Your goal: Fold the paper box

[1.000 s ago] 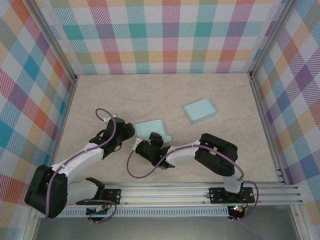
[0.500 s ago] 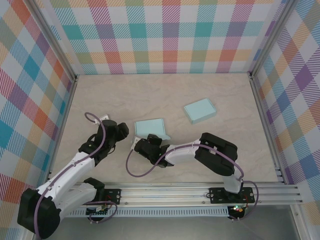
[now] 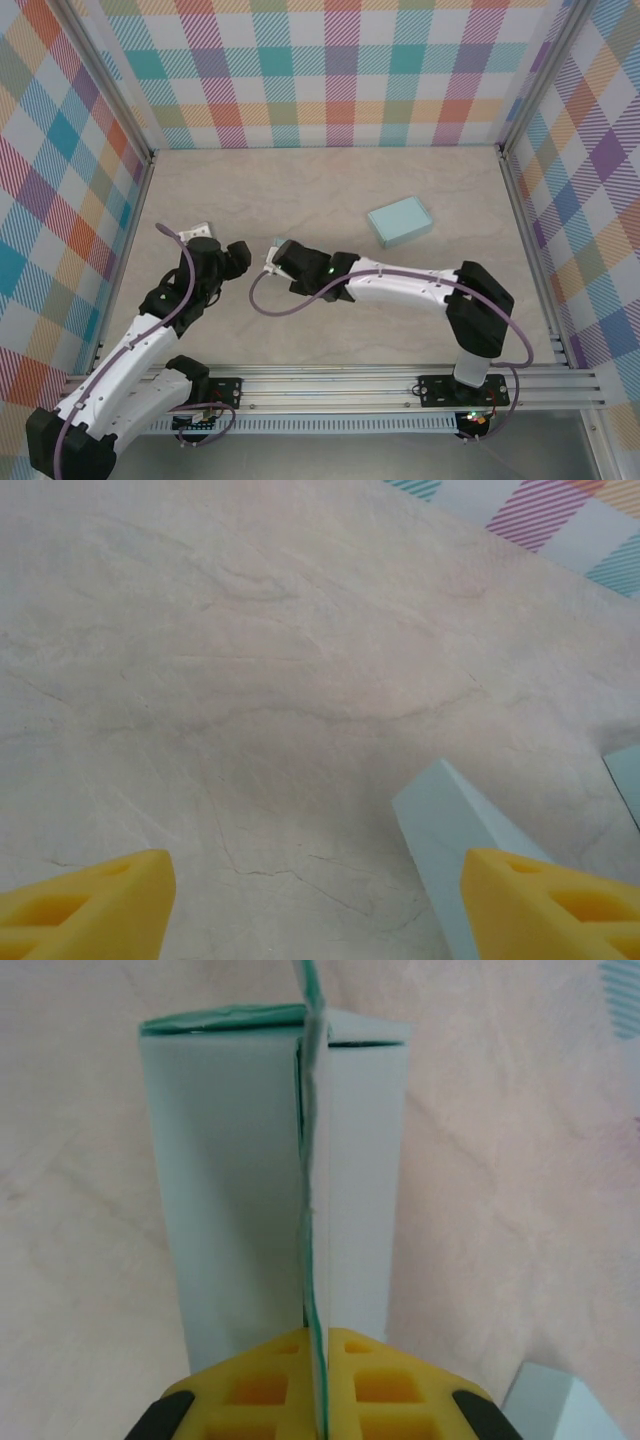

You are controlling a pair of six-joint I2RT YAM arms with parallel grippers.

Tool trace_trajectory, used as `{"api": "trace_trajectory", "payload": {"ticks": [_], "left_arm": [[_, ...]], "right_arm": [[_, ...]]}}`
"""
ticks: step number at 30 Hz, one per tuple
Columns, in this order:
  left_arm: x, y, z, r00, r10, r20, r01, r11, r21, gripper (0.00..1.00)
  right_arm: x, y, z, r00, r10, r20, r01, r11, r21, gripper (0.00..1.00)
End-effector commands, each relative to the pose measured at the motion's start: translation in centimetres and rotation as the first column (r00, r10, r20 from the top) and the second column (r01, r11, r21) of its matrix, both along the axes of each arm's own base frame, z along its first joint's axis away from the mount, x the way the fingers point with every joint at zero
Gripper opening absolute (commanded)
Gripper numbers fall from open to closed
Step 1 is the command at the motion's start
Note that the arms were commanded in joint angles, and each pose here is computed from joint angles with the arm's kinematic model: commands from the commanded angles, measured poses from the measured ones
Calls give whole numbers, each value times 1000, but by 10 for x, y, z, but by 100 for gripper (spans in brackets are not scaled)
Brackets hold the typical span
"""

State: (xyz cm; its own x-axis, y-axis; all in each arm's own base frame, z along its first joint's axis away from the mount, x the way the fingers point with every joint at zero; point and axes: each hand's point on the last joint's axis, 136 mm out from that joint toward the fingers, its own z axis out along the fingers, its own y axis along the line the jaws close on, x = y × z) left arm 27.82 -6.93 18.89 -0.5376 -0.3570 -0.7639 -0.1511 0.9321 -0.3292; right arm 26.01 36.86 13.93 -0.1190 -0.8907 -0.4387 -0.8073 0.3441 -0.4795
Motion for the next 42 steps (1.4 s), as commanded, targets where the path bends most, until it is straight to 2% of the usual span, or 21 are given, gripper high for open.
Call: {"api": "trace_trajectory", "payload": {"ticks": [1, 5, 9, 11, 13, 16, 18, 23, 29, 31, 32, 36, 40, 42], "left_arm": [[-2, -2, 14, 997, -73, 22, 72, 997, 38, 75], [-2, -19, 18, 979, -201, 44, 199, 978, 57, 75], [0, -44, 22, 928, -356, 113, 350, 934, 71, 74], [-2, -61, 28, 870, -458, 183, 450, 889, 87, 71], [-9, -79, 32, 779, -568, 264, 555, 822, 130, 71], [-16, -93, 36, 677, -651, 343, 627, 754, 194, 71], [-16, -101, 34, 627, -689, 364, 654, 719, 237, 71], [-1, -109, 13, 595, -752, 283, 685, 659, 312, 70], [7, -131, 4, 480, -854, 201, 778, 520, 352, 70], [10, -132, 1, 466, -871, 152, 796, 488, 359, 69], [12, -131, 1, 471, -870, 142, 793, 489, 364, 69], [22, -125, 9, 506, -848, 159, 766, 527, 369, 69], [22, -121, 6, 522, -840, 148, 761, 537, 365, 69], [19, -119, 4, 514, -845, 150, 763, 530, 371, 69]], "right_arm": [[-40, -27, 2, 949, 38, -312, -43, 999, -7, 4], [-48, -43, 13, 873, 62, -484, -60, 998, 19, 0], [-43, -55, 10, 814, 46, -579, -60, 998, -6, 0], [-42, -55, 6, 788, 69, -611, -76, 997, 14, 0], [-40, -53, 5, 760, 103, -642, -85, 995, 59, 0], [-31, -50, 5, 734, 132, -666, -85, 991, 103, 1], [-28, -46, 2, 718, 148, -680, -91, 989, 119, 2], [-21, -40, -10, 685, 138, -716, -93, 990, 101, 5], [-16, -35, -16, 666, 116, -737, -86, 993, 79, 9], [-16, -34, -14, 667, 121, -735, -86, 993, 86, 12], [-16, -34, -13, 667, 124, -734, -87, 992, 89, 12], [-12, -34, -7, 687, 121, -716, -81, 993, 91, 15], [-6, -37, -2, 716, 98, -691, -70, 995, 68, 12], [-5, -37, 1, 723, 97, -684, -74, 995, 64, 13]]}}
